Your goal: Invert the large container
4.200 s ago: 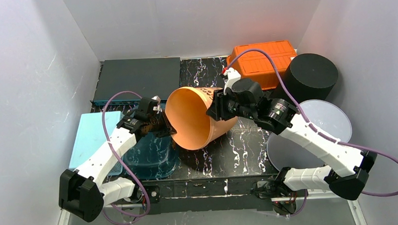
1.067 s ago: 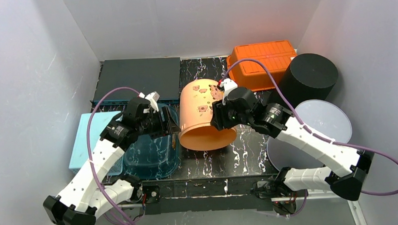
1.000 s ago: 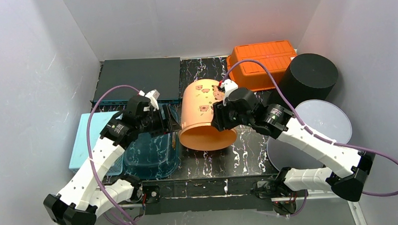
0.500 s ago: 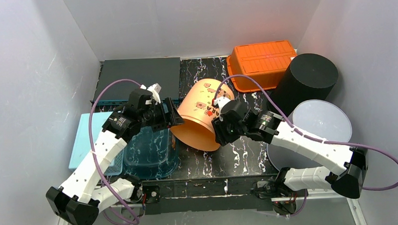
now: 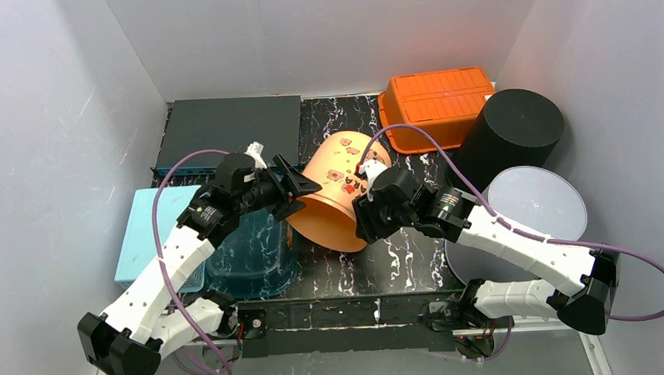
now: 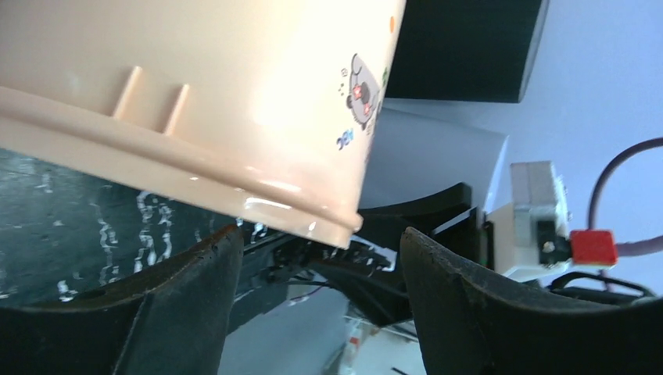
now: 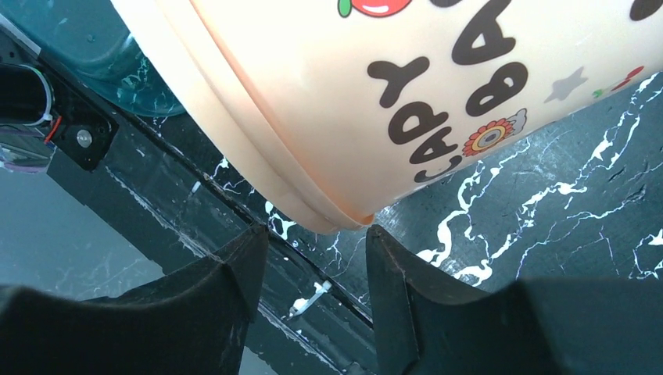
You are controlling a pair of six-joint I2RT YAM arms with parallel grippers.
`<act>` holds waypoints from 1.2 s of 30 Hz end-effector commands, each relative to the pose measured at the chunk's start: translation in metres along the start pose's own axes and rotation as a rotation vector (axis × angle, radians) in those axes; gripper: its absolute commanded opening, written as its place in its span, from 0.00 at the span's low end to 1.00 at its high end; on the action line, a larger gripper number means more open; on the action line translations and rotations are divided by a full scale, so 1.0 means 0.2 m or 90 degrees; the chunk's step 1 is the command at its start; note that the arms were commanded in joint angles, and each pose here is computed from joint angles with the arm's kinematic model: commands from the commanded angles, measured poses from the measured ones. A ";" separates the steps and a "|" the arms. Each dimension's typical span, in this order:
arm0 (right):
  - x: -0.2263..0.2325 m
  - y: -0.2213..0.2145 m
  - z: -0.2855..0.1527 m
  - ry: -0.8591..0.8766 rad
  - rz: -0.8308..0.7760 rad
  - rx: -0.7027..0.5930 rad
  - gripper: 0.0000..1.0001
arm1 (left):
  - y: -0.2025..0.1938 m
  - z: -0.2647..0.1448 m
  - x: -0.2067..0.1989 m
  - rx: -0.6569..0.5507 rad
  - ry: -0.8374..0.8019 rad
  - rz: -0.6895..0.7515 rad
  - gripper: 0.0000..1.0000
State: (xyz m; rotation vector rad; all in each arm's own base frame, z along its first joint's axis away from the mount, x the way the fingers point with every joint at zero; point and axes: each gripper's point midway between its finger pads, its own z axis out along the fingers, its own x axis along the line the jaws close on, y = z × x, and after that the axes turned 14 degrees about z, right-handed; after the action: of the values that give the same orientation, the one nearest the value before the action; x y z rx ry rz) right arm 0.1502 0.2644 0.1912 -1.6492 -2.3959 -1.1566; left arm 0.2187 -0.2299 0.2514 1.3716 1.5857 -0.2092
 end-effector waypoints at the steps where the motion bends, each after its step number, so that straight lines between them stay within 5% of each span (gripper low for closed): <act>1: 0.05 0.04 -0.02 0.031 0.008 -0.028 0.58 | 0.06 0.04 -0.11 -0.028 -0.033 -0.103 0.71; 9: 0.07 0.07 -0.07 0.049 0.016 -0.055 0.59 | 0.04 0.14 -0.03 -0.053 0.003 -0.174 0.67; 19: 0.11 0.27 -0.25 0.058 0.015 -0.161 0.64 | -0.05 0.24 0.05 -0.022 0.025 -0.174 0.48; 29: -0.12 0.51 -0.51 -0.115 0.082 -0.328 0.72 | -0.13 0.26 0.00 0.023 -0.004 -0.117 0.25; 36: -0.20 0.56 -0.51 -0.212 0.107 -0.301 0.81 | -0.21 0.29 -0.04 0.062 -0.033 -0.087 0.14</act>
State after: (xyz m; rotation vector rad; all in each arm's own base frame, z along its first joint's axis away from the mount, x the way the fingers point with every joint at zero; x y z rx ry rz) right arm 0.2066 0.2061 0.3069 -2.1340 -2.1888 -1.6896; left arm 0.2254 -0.2839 0.2298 1.2342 1.6499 -0.3860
